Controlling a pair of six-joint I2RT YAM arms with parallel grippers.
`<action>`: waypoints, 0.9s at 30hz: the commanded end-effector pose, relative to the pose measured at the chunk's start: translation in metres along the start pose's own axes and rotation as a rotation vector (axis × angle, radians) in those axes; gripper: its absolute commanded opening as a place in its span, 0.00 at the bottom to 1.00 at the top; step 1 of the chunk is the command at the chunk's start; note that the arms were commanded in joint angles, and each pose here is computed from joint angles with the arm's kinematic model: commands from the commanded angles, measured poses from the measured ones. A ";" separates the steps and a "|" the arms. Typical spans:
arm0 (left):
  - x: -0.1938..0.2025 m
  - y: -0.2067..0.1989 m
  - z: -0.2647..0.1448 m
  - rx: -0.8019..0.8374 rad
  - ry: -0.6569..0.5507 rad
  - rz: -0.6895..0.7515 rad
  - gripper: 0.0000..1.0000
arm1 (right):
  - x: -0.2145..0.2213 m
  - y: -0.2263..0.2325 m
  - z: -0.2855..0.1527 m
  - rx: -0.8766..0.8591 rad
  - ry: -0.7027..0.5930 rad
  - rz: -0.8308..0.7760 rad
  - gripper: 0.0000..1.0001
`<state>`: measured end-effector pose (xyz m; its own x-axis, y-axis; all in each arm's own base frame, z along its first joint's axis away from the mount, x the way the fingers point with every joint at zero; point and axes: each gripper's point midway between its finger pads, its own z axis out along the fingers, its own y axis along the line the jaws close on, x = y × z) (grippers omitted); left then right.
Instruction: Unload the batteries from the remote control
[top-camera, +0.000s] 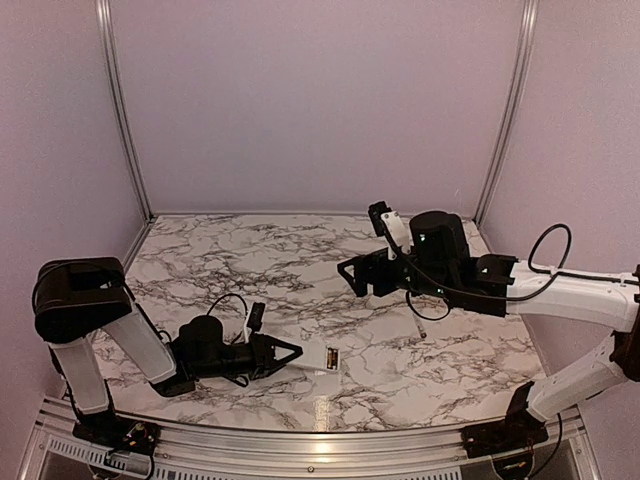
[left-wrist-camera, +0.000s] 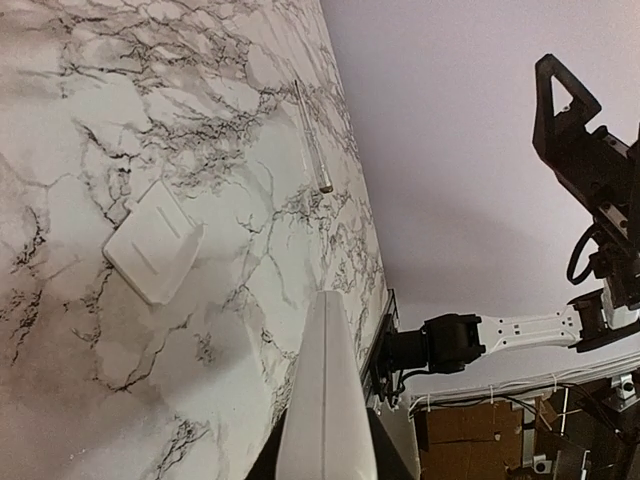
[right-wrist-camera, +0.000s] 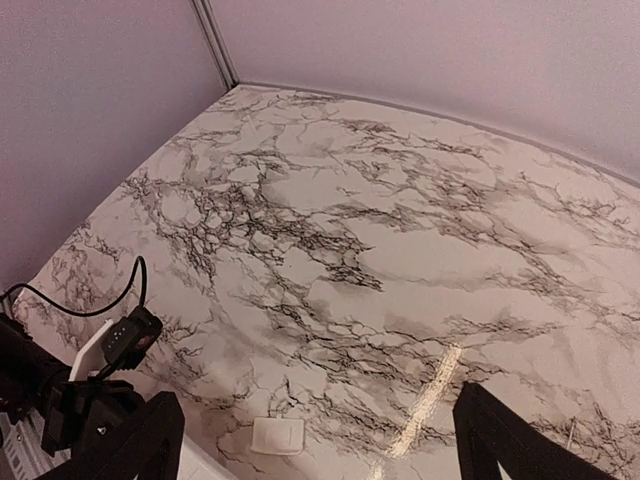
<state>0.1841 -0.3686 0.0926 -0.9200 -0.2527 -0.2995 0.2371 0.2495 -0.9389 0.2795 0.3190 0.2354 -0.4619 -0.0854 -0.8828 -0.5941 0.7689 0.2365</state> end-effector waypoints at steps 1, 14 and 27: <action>0.004 -0.024 0.017 0.148 -0.006 -0.068 0.00 | -0.010 -0.010 -0.006 0.080 -0.011 -0.005 0.92; 0.008 0.013 0.029 0.015 -0.026 -0.102 0.02 | -0.008 -0.012 -0.005 0.088 -0.009 -0.011 0.92; 0.005 0.026 0.030 -0.131 -0.029 -0.041 0.35 | -0.009 -0.012 -0.007 0.086 -0.010 -0.017 0.93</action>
<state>0.1932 -0.3884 0.0662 -0.9220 -0.3067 -0.2362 0.1365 0.3133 -0.9398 0.2856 0.3065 0.2276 -0.4675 -0.0996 -0.8784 -0.5413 0.8178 0.1954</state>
